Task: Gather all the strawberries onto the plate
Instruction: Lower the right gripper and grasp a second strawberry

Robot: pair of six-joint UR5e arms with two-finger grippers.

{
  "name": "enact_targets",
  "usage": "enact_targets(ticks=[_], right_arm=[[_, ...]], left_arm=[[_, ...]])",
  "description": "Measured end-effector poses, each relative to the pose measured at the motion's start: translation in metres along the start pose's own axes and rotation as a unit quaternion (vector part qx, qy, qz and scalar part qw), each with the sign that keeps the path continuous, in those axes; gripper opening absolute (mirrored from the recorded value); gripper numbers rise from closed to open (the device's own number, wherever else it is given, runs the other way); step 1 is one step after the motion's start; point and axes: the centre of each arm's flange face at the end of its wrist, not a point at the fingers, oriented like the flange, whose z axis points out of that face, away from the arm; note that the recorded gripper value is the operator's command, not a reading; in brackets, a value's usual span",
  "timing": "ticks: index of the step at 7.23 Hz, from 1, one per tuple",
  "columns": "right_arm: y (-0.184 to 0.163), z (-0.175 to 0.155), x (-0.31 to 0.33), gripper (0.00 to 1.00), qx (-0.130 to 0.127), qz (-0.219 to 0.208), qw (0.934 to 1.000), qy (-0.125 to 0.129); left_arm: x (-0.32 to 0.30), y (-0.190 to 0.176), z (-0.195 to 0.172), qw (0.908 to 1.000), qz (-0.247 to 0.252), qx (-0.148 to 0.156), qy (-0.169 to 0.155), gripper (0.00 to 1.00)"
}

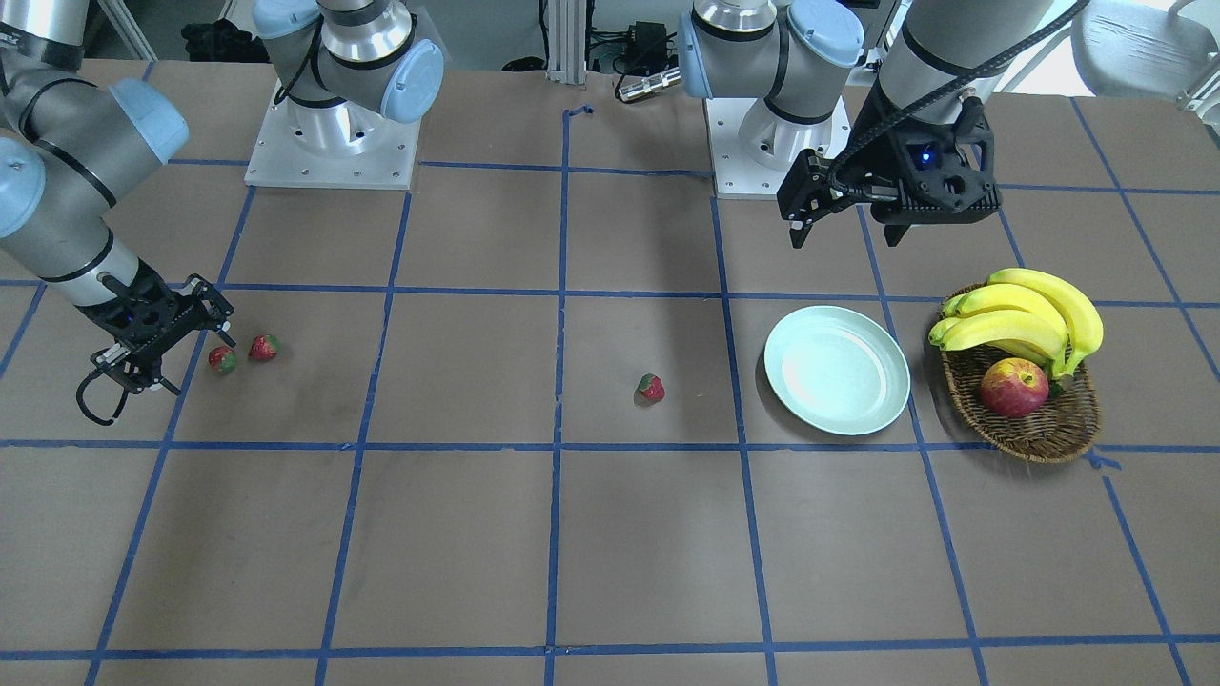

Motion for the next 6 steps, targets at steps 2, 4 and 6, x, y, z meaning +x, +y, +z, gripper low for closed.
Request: enact_targets(ticks=[2,4,6], right_arm=[[0.008,0.019,-0.007,0.86,-0.002,-0.037,0.9991,-0.018],[0.013,0.030,-0.013,0.75,-0.011,-0.038,0.9991,-0.016],[0.016,0.038,-0.013,0.64,-0.018,-0.035,0.9990,-0.021]], left_arm=[[0.000,0.001,-0.001,1.0000,0.002,0.001,0.000,1.00],[0.000,0.002,-0.001,1.0000,0.005,0.001,0.000,1.00],[-0.001,0.002,-0.001,1.0000,0.005,0.002,0.001,1.00]])
